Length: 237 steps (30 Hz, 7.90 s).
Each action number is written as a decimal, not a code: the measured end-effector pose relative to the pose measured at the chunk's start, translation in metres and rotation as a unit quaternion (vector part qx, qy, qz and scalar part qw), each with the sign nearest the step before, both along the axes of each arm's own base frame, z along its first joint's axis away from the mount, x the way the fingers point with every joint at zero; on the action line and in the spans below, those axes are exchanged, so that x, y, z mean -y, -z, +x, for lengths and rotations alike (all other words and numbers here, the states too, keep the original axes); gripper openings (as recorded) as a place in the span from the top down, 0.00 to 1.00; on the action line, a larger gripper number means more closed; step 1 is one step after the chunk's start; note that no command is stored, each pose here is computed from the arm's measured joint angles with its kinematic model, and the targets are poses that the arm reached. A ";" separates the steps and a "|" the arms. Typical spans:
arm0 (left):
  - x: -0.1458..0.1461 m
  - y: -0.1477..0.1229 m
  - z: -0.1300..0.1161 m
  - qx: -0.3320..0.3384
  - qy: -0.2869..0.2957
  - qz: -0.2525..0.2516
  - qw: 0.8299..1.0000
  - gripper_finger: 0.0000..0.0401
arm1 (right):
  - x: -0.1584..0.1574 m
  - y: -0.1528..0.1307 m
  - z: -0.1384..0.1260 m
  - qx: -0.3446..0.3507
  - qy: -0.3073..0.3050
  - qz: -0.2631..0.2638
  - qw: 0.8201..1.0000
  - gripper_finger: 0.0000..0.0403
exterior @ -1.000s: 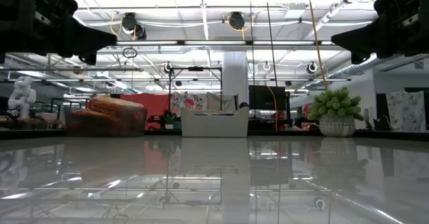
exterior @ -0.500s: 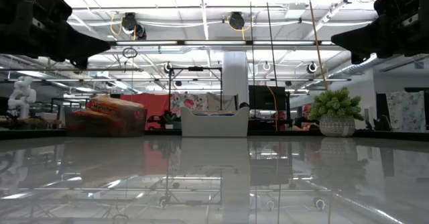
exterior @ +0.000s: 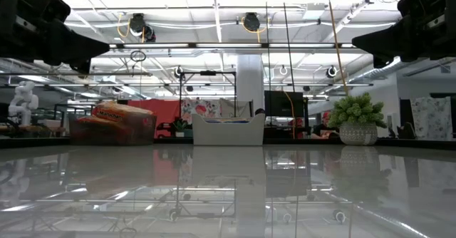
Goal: Sort Maruchan noodles
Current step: Return to Home Position
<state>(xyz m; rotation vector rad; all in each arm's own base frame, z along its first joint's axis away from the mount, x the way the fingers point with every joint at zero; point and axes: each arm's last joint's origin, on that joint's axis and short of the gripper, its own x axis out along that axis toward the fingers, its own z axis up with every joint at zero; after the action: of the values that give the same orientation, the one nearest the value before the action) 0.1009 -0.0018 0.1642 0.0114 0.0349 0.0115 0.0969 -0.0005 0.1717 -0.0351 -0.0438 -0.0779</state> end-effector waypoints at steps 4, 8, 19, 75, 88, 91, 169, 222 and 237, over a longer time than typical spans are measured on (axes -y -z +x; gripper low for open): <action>0.001 0.000 0.000 0.000 0.006 -0.006 1.000 0.99 | 0.000 0.000 0.000 0.000 0.000 0.000 1.000 1.00; 0.003 0.000 0.000 -0.001 0.016 -0.006 1.000 0.99 | 0.000 0.000 0.000 0.000 0.000 0.000 1.000 1.00; 0.007 0.001 0.000 -0.004 0.046 0.029 0.999 0.99 | 0.000 0.000 0.000 0.000 0.000 0.000 1.000 1.00; 0.007 0.000 0.000 0.001 0.045 0.030 0.999 0.99 | 0.000 0.000 0.000 0.000 0.000 0.000 1.000 1.00; 0.007 0.000 0.000 0.001 0.045 0.029 0.999 0.99 | 0.000 0.000 0.000 0.000 0.000 0.000 1.000 1.00; 0.007 0.000 0.000 0.001 0.045 0.029 0.999 0.99 | 0.000 0.000 0.000 0.000 0.000 0.000 1.000 1.00; 0.007 0.000 0.000 0.001 0.045 0.028 0.999 0.99 | 0.000 0.000 0.000 0.000 0.000 0.000 1.000 1.00; 0.007 0.000 0.000 0.001 0.045 0.029 0.999 0.99 | 0.000 0.000 0.000 0.000 0.000 0.000 1.000 1.00; 0.007 0.000 0.000 0.001 0.045 0.030 0.999 0.99 | 0.000 0.000 0.000 0.000 0.000 0.000 1.000 1.00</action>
<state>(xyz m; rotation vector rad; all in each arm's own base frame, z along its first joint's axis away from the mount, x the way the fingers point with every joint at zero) 0.1007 -0.0091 0.1639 0.0726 0.0322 -0.0775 0.0969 -0.0005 0.1716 -0.0350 -0.0438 -0.0779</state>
